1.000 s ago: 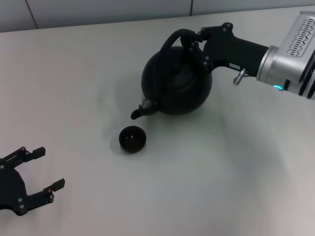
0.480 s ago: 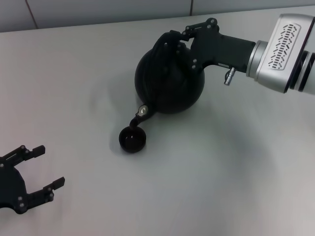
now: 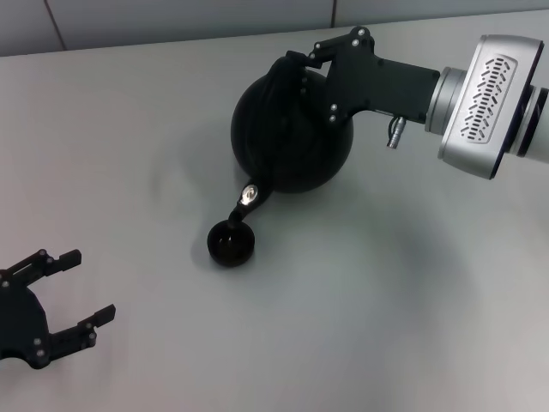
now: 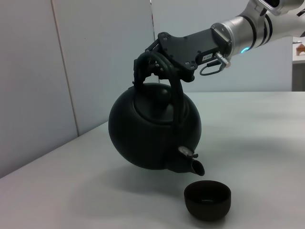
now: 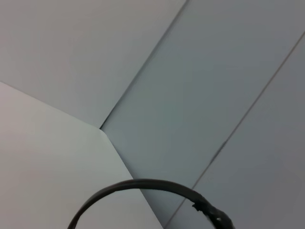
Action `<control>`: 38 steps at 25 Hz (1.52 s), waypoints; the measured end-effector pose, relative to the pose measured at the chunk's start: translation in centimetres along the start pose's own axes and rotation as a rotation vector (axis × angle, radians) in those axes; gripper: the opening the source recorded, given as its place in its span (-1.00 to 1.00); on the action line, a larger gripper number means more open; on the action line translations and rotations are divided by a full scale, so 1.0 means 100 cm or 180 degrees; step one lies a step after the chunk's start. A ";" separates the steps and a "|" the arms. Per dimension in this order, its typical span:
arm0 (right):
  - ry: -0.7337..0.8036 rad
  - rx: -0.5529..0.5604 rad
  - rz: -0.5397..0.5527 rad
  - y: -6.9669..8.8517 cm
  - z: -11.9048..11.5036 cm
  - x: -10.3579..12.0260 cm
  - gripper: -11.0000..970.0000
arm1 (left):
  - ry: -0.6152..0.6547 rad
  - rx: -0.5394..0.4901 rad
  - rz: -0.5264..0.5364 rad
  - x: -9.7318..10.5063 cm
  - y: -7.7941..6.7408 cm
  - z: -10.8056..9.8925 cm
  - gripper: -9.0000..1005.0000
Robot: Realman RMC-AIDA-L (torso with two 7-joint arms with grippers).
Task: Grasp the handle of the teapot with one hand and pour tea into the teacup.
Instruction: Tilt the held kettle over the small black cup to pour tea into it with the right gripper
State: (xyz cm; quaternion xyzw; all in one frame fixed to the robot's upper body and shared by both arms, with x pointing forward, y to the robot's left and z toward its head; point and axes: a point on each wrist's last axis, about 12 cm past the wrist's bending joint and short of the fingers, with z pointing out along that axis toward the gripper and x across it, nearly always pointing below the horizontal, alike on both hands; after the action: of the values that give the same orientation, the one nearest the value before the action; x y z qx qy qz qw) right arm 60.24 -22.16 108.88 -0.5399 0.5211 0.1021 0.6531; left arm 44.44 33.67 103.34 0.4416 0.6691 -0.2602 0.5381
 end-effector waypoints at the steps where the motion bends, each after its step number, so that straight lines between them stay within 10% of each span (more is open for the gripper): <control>1: -0.0012 -0.0008 -0.0016 0.000 0.000 -0.001 -0.81 | 0.0000 0.0000 0.0000 0.000 0.000 0.000 0.62; 26: -0.0200 -0.0023 -0.0525 0.006 0.004 -0.008 -0.81 | 0.0011 -0.0012 -0.0005 0.000 0.001 -0.001 0.62; 38: 0.0013 0.0112 0.0915 0.003 -0.012 0.006 -0.79 | 0.0013 -0.0014 -0.0014 0.001 0.000 -0.002 0.62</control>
State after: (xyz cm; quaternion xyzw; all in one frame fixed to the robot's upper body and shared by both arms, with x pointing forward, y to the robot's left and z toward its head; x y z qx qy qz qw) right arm 59.56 -23.27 108.41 -0.4484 0.5961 0.1844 0.6401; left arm 44.30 33.84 103.29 0.4396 0.6718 -0.2591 0.5371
